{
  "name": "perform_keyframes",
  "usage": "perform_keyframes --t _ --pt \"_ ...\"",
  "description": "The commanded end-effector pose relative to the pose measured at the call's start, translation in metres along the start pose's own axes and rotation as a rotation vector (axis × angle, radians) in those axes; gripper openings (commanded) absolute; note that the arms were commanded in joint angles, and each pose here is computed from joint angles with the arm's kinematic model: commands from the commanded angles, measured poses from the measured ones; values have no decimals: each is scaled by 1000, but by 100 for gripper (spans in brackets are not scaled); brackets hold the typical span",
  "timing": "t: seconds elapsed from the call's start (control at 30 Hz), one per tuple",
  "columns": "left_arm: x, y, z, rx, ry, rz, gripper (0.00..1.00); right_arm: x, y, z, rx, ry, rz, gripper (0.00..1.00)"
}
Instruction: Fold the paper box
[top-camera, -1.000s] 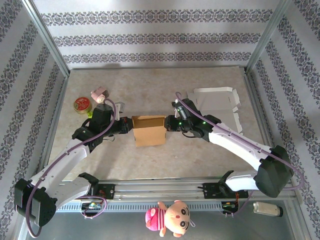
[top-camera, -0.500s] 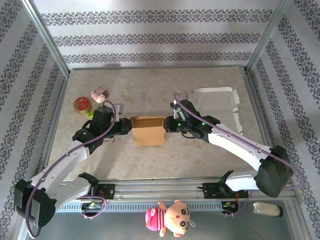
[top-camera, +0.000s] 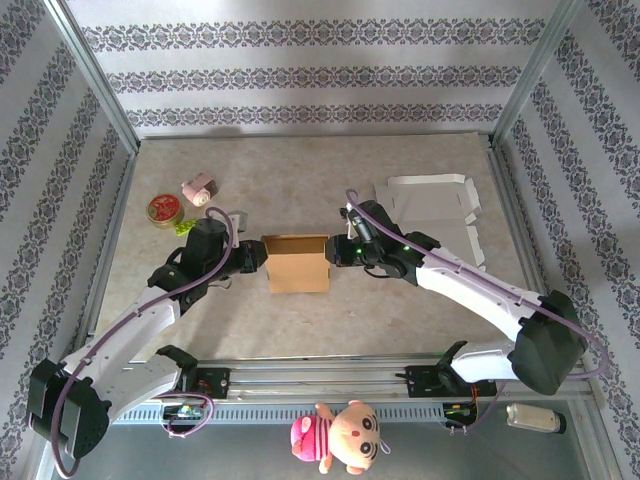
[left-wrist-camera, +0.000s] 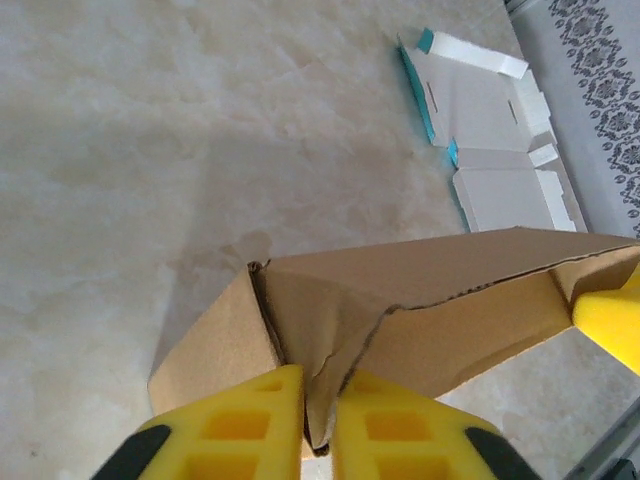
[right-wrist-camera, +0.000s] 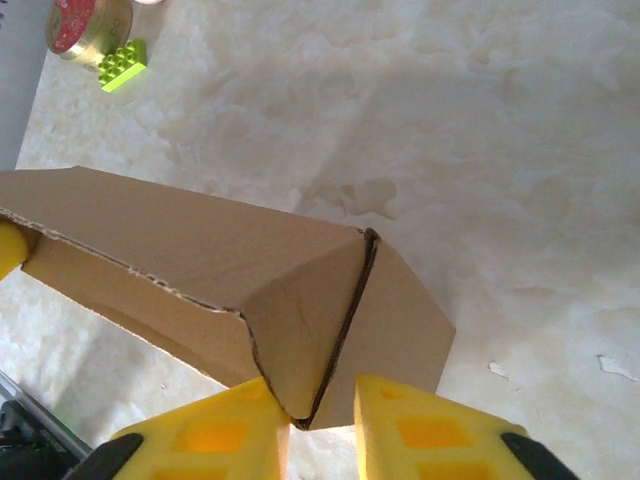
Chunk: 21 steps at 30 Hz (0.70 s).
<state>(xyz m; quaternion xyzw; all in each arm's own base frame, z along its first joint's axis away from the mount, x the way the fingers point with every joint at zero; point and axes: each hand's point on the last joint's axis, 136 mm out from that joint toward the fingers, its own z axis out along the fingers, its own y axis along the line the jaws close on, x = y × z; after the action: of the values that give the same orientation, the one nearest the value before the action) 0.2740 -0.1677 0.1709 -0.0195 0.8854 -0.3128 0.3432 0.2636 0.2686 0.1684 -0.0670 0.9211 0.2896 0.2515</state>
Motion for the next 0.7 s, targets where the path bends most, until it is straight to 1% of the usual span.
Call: perform_keyframes --t 0.0,0.1,0.2,0.27,0.37,0.5,0.67 --pt "29 17 -4 -89 113 -30 19 6 5 -9 -5 20 -28 30" --pt "26 15 -5 -87 108 -25 26 -1 9 -15 -11 -7 -39 36" --pt "24 12 -6 -78 105 -27 29 -7 11 -22 -12 -30 -46 42" --pt "23 10 -7 -71 100 -30 34 -9 11 -25 -16 -39 -46 46" --pt "21 7 -9 -64 90 -29 38 -12 12 -29 -17 -56 -44 51" --pt "18 4 -11 -57 79 -26 40 -13 12 -31 -18 -60 -48 54" --pt "14 -3 -14 -37 71 -23 44 -14 14 -34 -32 -62 -43 55"
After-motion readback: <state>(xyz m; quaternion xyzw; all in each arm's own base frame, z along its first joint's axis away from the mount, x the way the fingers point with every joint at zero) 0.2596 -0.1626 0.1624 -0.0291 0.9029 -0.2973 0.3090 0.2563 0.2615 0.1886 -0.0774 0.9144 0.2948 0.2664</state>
